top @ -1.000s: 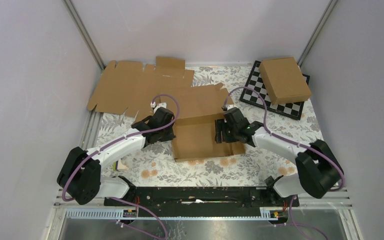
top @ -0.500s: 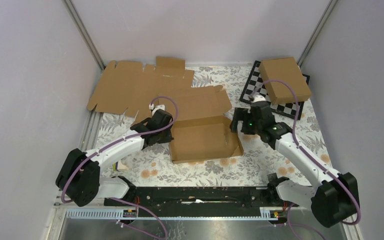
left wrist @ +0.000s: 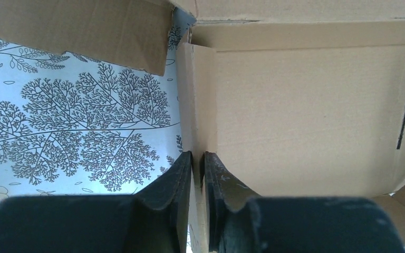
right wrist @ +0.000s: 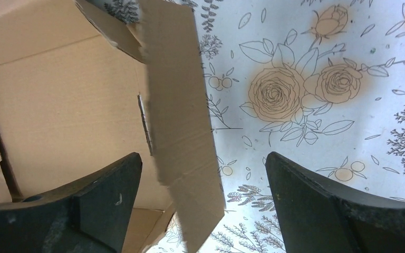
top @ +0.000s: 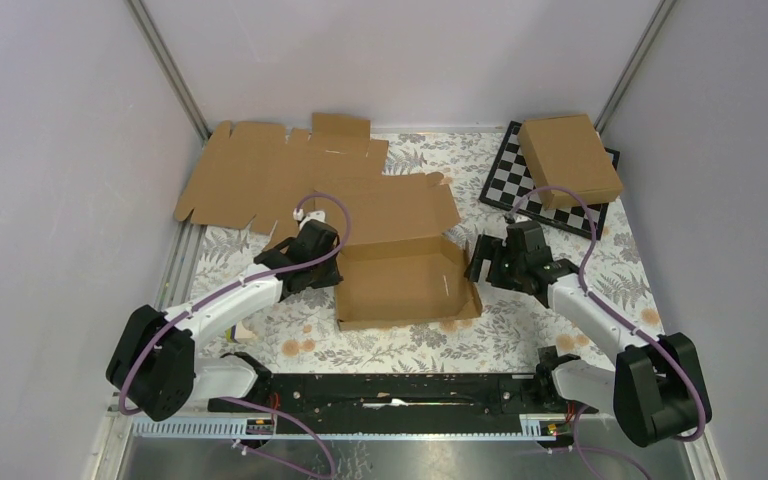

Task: Fold the paper box

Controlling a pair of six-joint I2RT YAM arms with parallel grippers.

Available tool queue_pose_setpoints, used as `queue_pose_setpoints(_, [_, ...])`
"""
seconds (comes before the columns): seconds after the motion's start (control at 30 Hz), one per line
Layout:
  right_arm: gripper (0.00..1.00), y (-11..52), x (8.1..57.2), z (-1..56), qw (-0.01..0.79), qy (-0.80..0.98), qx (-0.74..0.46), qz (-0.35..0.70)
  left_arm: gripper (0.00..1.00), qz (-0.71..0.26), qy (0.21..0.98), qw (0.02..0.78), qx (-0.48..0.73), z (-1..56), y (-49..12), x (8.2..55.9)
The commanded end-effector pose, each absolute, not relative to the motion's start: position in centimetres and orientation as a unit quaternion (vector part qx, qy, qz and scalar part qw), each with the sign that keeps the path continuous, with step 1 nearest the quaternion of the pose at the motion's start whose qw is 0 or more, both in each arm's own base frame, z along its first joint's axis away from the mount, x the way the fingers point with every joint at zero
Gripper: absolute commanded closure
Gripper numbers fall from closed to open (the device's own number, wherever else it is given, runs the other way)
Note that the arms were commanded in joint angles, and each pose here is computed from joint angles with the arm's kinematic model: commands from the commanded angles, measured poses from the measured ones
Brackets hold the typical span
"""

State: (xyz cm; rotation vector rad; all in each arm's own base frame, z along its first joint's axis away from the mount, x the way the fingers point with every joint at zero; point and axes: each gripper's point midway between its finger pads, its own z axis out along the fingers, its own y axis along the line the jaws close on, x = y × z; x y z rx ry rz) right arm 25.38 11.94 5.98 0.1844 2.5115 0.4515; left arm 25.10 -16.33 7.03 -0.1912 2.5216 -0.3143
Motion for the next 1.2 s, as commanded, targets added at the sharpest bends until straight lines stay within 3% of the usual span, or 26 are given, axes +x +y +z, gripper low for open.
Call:
queue_pose_setpoints(0.0, [0.07,11.8,26.6,6.1,0.32,0.926,0.105,0.173,0.8,-0.129,0.939,0.31,-0.071,8.0,-16.5,25.6])
queue_pose_setpoints(0.23, [0.0,11.5,27.1,7.3,0.333,0.92,0.12,0.169,0.54,-0.121,0.943,0.303,-0.071,7.1,-16.0,25.0])
queue_pose_setpoints(0.43, [0.01,11.6,27.0,7.8,0.347,0.917,0.096,0.174,0.24,-0.116,0.942,0.308,-0.069,6.9,-15.3,24.3])
queue_pose_setpoints(0.67, [0.0,12.4,26.7,9.6,0.396,0.884,0.102,0.228,0.02,-0.136,0.937,0.313,-0.067,7.9,-15.5,23.9])
queue_pose_setpoints(0.93, [0.0,10.0,26.2,10.7,0.442,0.869,0.12,0.185,0.01,-0.145,0.931,0.328,-0.067,8.8,-15.3,23.6])
queue_pose_setpoints(1.17, [0.0,10.5,25.9,10.6,0.413,0.887,0.097,0.182,0.15,-0.109,0.942,0.311,-0.068,7.7,-15.7,23.7])
